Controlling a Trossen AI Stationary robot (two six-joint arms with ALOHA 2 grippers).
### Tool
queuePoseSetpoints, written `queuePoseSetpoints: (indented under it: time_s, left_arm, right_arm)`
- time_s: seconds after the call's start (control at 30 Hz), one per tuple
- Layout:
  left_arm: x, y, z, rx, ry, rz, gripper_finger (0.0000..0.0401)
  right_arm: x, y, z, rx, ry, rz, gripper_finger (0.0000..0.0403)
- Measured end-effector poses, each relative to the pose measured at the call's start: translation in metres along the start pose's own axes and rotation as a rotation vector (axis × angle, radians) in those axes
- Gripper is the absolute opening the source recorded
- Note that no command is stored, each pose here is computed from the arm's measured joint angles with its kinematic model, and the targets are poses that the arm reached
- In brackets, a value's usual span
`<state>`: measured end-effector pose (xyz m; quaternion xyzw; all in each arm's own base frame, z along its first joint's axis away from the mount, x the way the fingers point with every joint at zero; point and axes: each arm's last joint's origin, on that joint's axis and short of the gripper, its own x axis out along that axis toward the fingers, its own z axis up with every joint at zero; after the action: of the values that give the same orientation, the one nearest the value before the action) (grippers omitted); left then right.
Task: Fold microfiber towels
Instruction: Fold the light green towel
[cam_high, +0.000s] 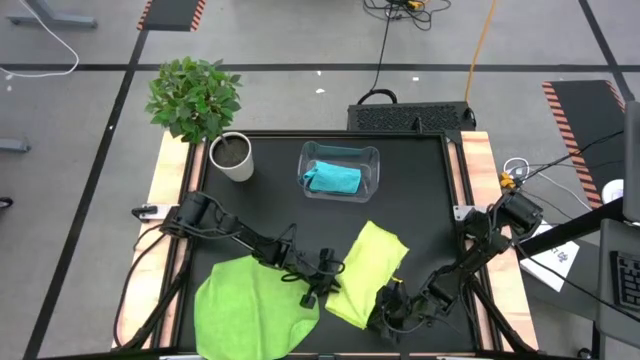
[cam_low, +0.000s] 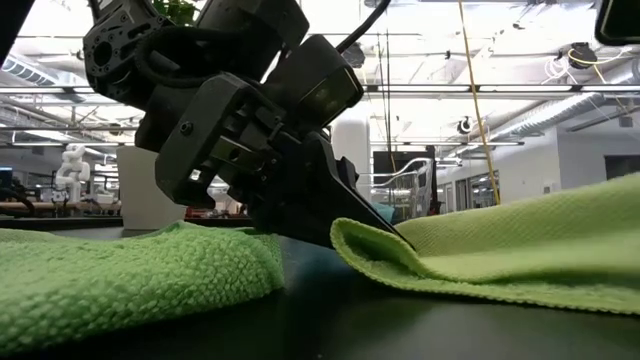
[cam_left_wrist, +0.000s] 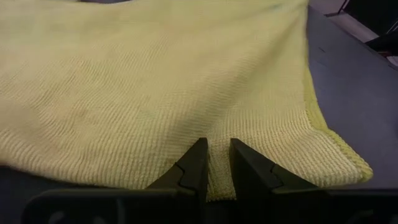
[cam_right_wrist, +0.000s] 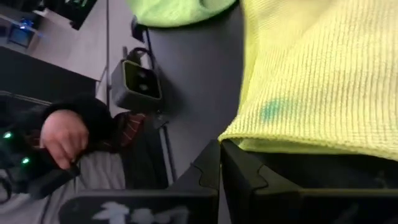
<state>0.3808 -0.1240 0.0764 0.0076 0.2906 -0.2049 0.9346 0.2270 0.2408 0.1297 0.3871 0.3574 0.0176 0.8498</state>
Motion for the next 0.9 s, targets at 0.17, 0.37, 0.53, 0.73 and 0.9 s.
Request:
queuePoseSetpoints:
  time_s: [0.17,0.37,0.53,0.73,0.9]
  left_arm:
    - [0.0,0.001,0.0,0.0,0.001,0.003,0.0072]
    - [0.0,0.001,0.0,-0.001,0.002,0.0,0.0072]
    - [0.0,0.001,-0.001,0.001,0.002,-0.01,0.0072]
    - [0.0,0.001,-0.001,-0.01,0.003,-0.013,0.0072]
    - [-0.001,0.001,0.001,-0.021,0.001,-0.014,0.0072]
  right_arm:
    - [0.002,-0.002,-0.004,-0.008,0.009,-0.01,0.0]
    - [0.005,-0.005,-0.006,-0.055,0.013,-0.024,0.0006]
    - [0.004,-0.002,-0.005,-0.082,0.007,-0.001,0.0042]
    - [0.003,-0.001,-0.009,-0.125,0.017,0.002,0.0128]
    - [-0.001,0.001,-0.018,-0.137,0.035,0.016,0.0205]
